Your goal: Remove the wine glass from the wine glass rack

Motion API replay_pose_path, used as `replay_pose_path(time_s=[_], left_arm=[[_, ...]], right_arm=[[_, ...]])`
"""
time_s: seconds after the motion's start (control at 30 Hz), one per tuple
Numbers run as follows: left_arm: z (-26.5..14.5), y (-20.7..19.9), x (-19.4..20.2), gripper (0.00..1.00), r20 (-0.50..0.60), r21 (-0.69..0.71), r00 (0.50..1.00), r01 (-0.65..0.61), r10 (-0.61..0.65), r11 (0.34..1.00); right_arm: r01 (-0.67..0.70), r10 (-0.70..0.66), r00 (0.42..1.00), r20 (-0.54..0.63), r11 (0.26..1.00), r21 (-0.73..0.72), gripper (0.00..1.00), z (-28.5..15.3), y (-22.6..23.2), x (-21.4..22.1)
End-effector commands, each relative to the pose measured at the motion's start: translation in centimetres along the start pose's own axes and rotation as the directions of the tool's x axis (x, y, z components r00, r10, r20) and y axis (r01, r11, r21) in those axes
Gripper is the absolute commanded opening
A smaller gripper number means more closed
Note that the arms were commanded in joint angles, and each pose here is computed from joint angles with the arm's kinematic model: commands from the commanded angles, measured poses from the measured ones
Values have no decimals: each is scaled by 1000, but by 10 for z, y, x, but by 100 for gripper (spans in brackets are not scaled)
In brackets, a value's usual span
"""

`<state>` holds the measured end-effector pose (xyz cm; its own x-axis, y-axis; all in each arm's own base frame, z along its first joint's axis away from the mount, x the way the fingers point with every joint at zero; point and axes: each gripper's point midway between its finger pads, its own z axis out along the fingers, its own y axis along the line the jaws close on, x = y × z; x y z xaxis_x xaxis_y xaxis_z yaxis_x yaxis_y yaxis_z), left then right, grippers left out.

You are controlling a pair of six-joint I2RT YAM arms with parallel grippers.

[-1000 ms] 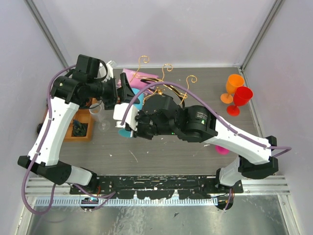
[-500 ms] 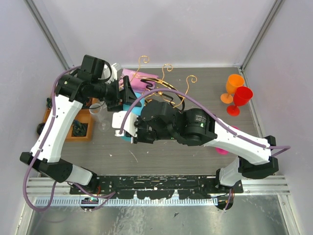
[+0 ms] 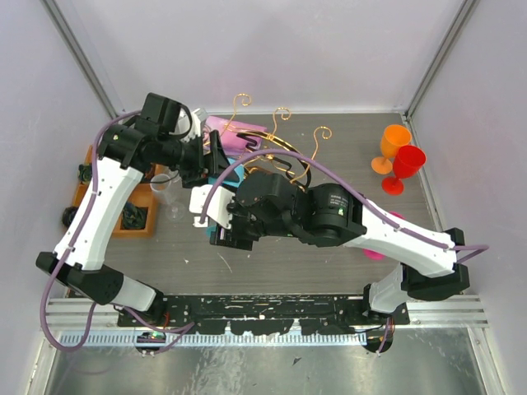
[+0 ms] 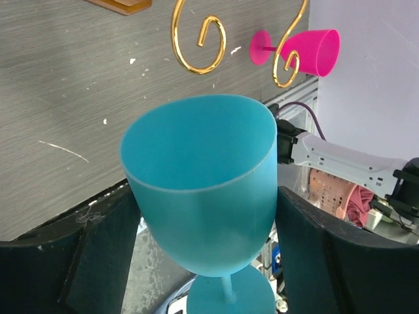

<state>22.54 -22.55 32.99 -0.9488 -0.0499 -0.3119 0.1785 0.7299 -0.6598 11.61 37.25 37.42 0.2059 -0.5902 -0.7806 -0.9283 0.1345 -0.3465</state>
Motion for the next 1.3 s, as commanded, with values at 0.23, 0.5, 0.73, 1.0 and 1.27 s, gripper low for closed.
replay_pose_path(time_s=[0.23,0.5,0.73,1.0,1.27], left_arm=[[-13,50,-14,71,286,-198,946,-100,155,975],[-14,95,-25,67,510,-340,800,-150,317,928],[-35,102,-38,63,685,-454,529,-227,501,862],[-33,121,-50,63,758,-547,296,-198,581,814],[-4,137,-42,63,736,-637,211,-106,643,764]], right_arm=[[-145,81,965,251,957,250,85,-80,-54,-33],[-192,108,962,250,919,343,87,-94,-69,-19],[-188,107,969,223,903,385,90,-85,-74,-14],[-186,112,974,197,893,410,92,-77,-76,-9],[-223,139,967,213,866,448,95,-91,-84,-6]])
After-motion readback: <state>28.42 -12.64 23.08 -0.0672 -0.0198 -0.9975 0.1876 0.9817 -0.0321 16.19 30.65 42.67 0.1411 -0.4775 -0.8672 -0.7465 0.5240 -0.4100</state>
